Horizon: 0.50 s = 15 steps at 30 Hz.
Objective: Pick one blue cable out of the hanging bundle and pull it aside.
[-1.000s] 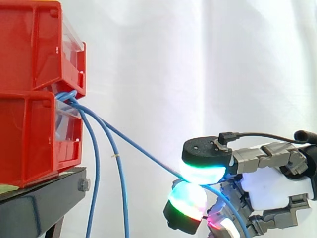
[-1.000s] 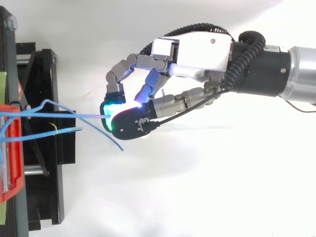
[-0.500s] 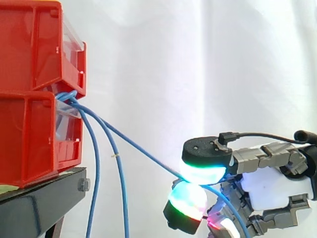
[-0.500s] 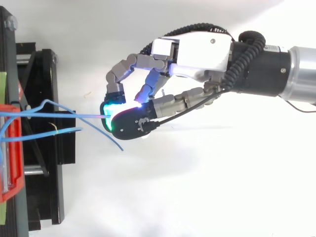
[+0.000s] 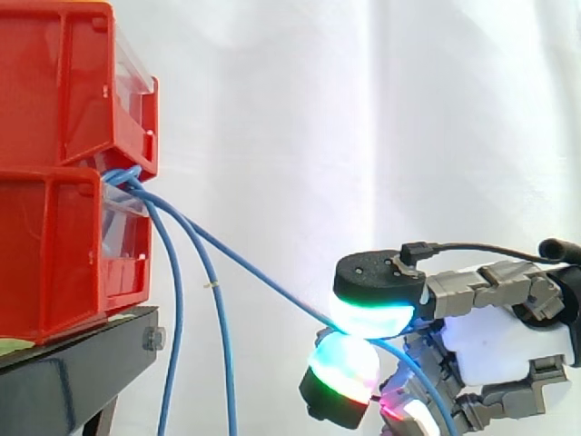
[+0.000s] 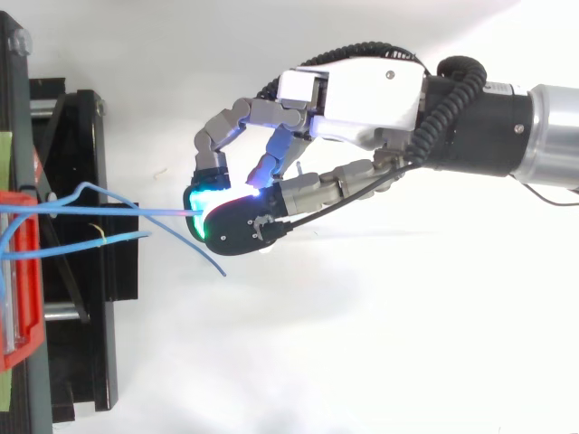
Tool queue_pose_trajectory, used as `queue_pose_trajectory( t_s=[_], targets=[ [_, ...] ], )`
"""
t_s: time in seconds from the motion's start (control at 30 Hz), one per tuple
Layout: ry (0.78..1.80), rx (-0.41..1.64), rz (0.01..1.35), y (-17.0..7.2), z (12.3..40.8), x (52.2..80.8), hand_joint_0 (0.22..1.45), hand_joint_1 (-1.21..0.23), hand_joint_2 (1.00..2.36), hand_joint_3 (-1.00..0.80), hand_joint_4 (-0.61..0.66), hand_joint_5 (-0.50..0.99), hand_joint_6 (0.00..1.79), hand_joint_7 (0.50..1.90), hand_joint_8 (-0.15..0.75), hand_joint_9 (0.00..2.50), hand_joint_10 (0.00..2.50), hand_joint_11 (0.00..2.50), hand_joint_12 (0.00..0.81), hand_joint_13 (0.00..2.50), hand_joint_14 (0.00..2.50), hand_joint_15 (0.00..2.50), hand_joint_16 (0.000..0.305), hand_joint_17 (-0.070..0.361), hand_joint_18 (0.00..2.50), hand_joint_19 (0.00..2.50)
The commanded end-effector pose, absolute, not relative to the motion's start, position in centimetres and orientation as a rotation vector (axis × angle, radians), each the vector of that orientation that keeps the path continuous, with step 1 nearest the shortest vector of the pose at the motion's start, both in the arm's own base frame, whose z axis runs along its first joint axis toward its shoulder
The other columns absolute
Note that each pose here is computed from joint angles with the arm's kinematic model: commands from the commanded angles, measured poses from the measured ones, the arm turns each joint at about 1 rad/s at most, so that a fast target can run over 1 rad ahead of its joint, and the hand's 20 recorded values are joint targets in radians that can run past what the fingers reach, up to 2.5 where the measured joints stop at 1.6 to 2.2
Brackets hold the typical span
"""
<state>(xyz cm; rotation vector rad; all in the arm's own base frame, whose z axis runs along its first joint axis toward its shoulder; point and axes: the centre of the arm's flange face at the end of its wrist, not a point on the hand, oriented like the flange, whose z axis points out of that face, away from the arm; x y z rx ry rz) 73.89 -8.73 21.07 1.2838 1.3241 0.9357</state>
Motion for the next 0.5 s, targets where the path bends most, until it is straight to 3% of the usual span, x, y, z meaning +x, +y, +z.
queue_pose_trajectory(
  t_s=[0.0, 0.47],
  targets=[
    [1.324, 1.284, 0.936, -8.74, 21.06, 73.89, 0.66, -0.78, 1.25, 0.06, -0.32, -0.10, 0.99, 1.11, 0.276, 1.21, 0.02, 0.79, 0.342, 0.97, 0.02, 0.65, 0.054, 0.122, 0.76, 0.49],
    [1.325, 1.283, 0.937, -8.62, 21.06, 73.91, 0.66, -0.78, 1.25, 0.05, -0.32, -0.10, 0.99, 1.12, 0.276, 1.20, 0.02, 0.79, 0.344, 0.97, 0.02, 0.65, 0.055, 0.123, 0.77, 0.49]
  ],
)
